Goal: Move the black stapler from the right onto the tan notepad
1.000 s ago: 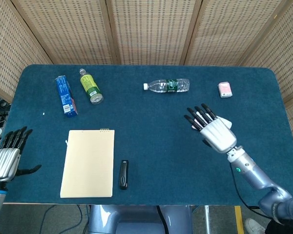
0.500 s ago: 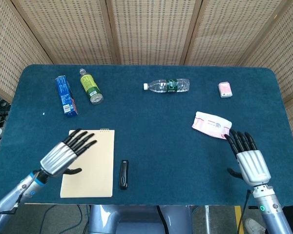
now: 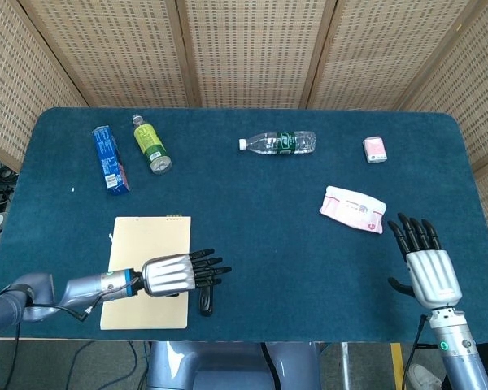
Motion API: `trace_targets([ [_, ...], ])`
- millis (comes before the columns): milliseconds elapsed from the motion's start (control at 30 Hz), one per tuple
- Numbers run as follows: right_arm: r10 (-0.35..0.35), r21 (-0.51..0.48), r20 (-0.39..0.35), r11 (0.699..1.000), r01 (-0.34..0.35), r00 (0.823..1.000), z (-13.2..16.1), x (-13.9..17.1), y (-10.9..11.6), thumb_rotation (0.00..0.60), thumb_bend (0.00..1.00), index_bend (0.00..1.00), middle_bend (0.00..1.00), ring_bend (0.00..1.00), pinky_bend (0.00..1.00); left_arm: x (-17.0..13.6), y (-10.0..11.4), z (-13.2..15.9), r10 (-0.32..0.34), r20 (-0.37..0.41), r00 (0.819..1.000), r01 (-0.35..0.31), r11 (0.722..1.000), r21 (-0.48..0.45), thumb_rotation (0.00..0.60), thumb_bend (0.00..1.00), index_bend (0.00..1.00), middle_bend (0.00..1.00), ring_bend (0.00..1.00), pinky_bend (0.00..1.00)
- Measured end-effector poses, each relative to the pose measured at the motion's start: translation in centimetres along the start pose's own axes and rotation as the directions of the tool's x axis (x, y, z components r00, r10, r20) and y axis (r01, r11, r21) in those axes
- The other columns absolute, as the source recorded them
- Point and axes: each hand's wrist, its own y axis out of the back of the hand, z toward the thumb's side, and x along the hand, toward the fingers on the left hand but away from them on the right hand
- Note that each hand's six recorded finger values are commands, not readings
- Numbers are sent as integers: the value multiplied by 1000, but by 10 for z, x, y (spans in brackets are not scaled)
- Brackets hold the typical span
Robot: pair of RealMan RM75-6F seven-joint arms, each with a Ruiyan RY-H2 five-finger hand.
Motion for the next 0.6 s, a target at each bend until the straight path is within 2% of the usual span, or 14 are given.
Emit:
trace_targets([
  [100,-2,-14,9,1000,2,1000,-3,0,1,600,0,0,0,0,0,14,-6,3,-20,58,998,19,1000,21,600,297,245,81,137,174],
  [233,4,-39,20,999,-3,1000,-7,-1,1,600,0,0,0,0,0,25,-11,5,-39,104,994,34,998,47,600,301,257,95,152,176],
  [600,11,-54,26,999,-9,1000,-10,-4,2,600,0,0,0,0,0,35,-21,7,-84,149,985,69,992,107,600,302,268,100,157,195],
])
